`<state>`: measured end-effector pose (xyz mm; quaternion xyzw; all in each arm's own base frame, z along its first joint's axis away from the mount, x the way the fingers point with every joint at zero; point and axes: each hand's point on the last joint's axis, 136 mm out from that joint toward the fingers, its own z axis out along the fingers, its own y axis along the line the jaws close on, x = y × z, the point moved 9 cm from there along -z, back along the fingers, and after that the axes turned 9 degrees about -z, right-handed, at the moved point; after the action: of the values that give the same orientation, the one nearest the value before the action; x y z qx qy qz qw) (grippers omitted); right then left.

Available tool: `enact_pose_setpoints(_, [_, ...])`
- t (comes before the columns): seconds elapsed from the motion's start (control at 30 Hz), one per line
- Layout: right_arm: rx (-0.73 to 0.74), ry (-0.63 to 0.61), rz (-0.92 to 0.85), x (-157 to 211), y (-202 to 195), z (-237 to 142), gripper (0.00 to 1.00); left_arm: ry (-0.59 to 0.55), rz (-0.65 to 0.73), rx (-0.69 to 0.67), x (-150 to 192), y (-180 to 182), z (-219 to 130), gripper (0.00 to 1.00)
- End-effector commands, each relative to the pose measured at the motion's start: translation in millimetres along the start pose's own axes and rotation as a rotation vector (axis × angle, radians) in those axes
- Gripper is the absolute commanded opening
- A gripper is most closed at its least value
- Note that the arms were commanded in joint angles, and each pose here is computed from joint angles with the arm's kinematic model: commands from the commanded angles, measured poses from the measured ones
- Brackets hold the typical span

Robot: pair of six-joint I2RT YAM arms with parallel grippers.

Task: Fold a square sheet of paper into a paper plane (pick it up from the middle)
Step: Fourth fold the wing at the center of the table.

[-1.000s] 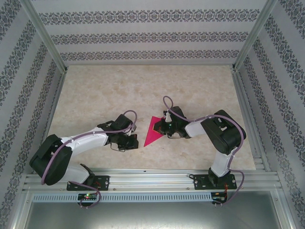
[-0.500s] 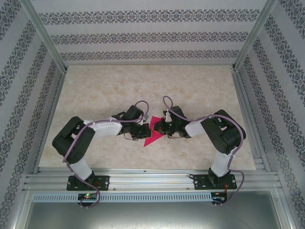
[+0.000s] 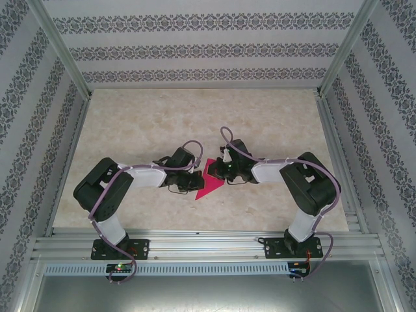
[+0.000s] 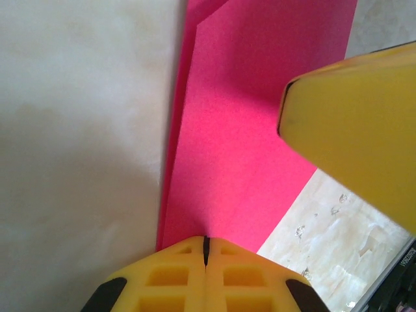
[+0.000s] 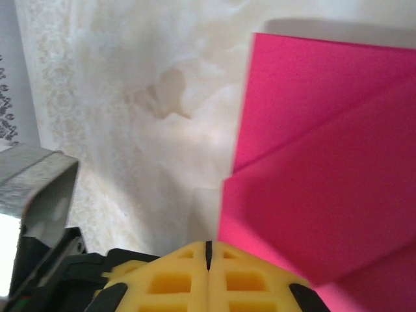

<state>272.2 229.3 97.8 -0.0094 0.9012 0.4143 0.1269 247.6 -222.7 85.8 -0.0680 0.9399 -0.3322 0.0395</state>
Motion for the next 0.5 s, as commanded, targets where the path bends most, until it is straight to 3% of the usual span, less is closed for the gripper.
enact_pose_setpoints(0.0, [0.048, 0.011, -0.002, 2.0, -1.6, 6.2, 0.04, 0.088, -0.094, -0.219, 24.9, 48.0, 9.0, 0.00])
enact_pose_setpoints(0.23, [0.170, -0.020, 0.065, 3.5, -42.5, 11.3, 0.03, 0.079, -0.084, -0.240, 24.2, 46.6, 4.4, 0.00])
enact_pose_setpoints(0.47, [0.149, -0.075, 0.109, -36.9, -77.3, -8.8, 0.05, 0.098, -0.093, -0.241, 29.4, 53.4, 7.4, 0.00])
